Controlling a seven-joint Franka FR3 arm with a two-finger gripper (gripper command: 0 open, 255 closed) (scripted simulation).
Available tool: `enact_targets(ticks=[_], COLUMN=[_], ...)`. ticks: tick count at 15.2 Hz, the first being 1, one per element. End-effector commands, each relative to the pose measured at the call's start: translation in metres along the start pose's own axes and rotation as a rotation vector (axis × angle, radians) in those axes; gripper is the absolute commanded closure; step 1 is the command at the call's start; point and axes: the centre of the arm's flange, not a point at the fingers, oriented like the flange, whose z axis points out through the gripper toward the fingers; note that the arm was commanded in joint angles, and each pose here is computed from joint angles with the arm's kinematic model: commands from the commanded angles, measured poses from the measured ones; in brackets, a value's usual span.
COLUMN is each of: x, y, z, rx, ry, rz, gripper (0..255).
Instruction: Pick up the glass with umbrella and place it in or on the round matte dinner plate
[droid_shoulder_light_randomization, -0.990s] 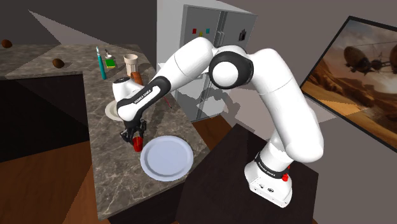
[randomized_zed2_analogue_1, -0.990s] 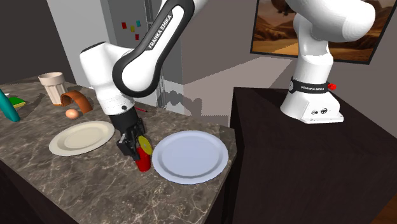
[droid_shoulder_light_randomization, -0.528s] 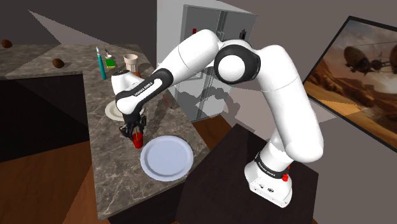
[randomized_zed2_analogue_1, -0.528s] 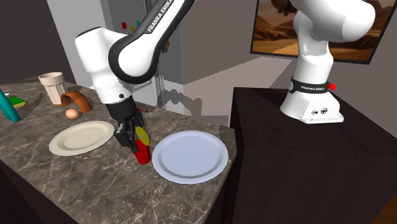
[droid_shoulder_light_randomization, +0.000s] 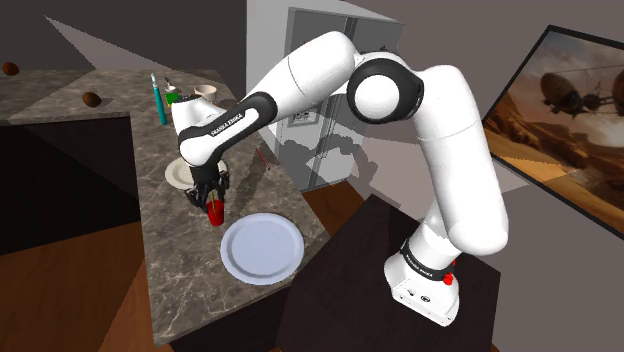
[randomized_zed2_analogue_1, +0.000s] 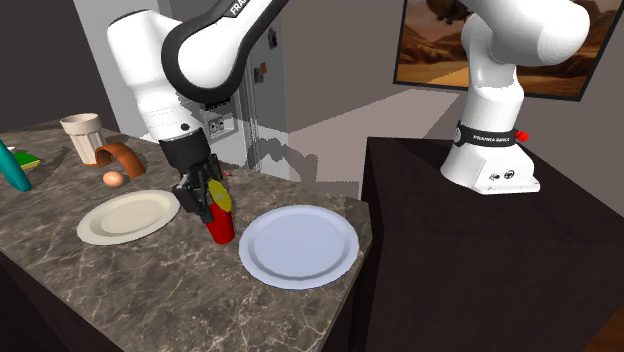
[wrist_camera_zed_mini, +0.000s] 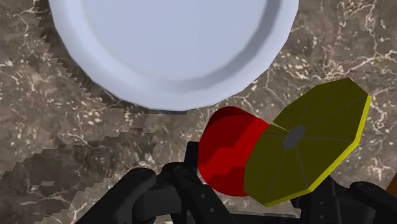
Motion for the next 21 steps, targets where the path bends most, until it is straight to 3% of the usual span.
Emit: enact_targets(ticks=[1, 13, 21], x=[-0.002, -0.141, -0.141], y=[-0.001, 0.070, 0.074], z=[-0.008, 0.018, 0.055], rx=[0.000, 0.000, 0.000], ry=[0.000, 0.000, 0.000], rz=[0.000, 0.000, 0.000], gripper=[255, 255, 255])
